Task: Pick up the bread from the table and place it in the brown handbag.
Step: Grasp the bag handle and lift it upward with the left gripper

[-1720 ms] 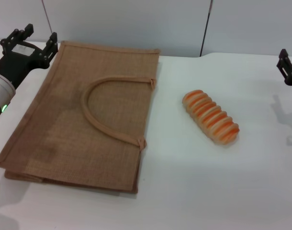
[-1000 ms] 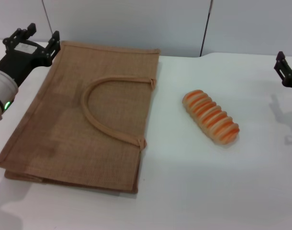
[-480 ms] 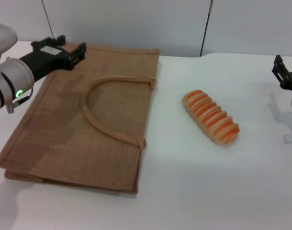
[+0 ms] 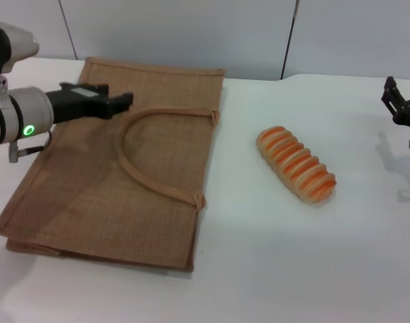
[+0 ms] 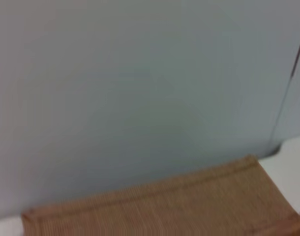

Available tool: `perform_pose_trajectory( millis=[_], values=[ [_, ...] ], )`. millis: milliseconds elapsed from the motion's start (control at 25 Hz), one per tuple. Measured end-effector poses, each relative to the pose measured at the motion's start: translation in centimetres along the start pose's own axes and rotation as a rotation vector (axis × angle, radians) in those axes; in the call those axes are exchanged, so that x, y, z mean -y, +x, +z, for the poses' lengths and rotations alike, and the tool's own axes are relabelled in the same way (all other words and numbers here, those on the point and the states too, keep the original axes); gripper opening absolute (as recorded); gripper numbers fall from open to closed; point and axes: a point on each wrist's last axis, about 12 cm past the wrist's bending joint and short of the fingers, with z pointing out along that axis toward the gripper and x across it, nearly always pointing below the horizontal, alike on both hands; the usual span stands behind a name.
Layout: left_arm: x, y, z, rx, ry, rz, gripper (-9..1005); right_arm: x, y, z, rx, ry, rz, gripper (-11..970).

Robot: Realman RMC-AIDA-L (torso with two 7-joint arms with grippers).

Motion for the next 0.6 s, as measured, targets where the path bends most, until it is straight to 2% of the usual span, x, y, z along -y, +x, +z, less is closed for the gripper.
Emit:
perform_pose_trajectory(
  millis=[360,600],
  values=[
    [-0.28,0.84,-0.37,-0.201,0.031,-0.073,574,-0.05,-0.06,0.08,0.001,-0.002,0.0,725],
    [-0.97,0.22,-0.82,-0.249,0.027,-0.101,570,-0.06,-0.07,0.09,0.001,-0.002,0.0,725]
  ],
)
